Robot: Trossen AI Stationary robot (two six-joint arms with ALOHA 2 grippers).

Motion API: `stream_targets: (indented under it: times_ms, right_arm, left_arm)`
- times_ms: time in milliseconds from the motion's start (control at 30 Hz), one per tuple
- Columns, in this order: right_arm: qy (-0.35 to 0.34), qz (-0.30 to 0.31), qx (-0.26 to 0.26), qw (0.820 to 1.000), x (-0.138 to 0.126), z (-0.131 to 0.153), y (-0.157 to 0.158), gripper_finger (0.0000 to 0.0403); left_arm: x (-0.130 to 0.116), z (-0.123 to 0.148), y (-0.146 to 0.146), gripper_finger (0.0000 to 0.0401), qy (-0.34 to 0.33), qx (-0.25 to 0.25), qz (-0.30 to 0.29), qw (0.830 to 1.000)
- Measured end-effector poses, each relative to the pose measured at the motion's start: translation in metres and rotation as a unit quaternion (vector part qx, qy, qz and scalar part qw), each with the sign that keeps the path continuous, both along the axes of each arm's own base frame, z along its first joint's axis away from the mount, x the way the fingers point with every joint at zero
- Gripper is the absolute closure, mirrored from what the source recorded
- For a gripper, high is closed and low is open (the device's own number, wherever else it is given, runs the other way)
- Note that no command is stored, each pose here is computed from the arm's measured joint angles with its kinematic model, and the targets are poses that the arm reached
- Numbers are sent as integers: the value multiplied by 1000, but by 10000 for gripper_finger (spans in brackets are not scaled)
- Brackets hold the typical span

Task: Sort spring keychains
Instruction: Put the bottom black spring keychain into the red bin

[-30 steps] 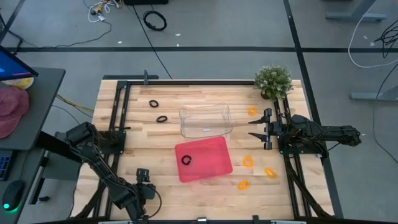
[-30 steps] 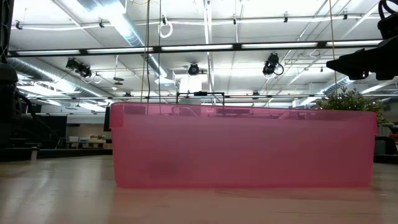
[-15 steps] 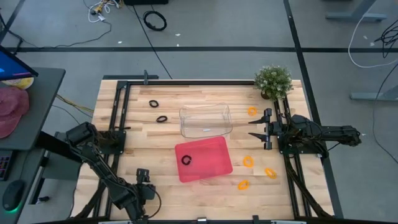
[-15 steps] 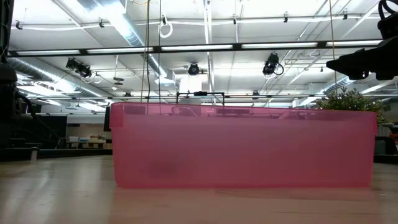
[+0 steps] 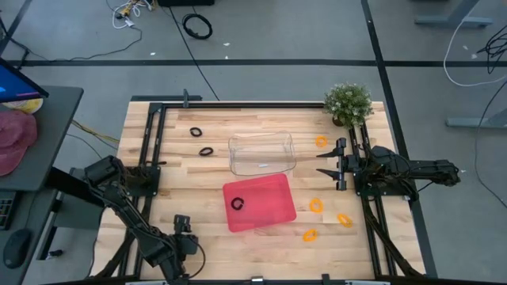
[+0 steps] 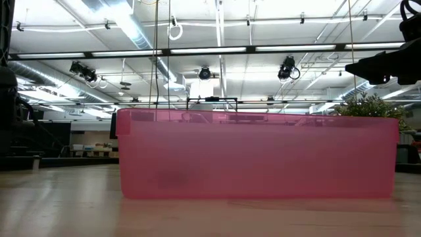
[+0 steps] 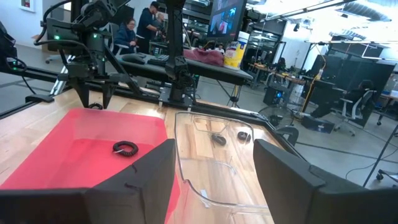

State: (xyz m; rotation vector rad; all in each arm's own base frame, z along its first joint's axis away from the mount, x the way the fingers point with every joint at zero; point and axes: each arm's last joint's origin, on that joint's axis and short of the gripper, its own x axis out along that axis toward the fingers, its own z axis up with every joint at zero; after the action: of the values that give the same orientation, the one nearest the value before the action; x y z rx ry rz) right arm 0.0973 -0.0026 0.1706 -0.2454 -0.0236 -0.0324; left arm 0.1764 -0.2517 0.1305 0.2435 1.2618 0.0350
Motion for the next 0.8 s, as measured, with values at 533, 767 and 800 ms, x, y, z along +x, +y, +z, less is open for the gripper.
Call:
stream_targets:
  times_ms: [533,767,800]
  right_arm:
    - [0,0,0,1000,0,0,0,181]
    - [0,0,0,1000,0,0,0,181]
    - [0,0,0,1000,0,0,0,181]
  left_arm:
    - [2,-1,-2,124,-14,-12,4,1000]
    - [2,-2,-2,128,-12,-12,4,1000]
    - [1,-4,0,131,-13,-15,4,1000]
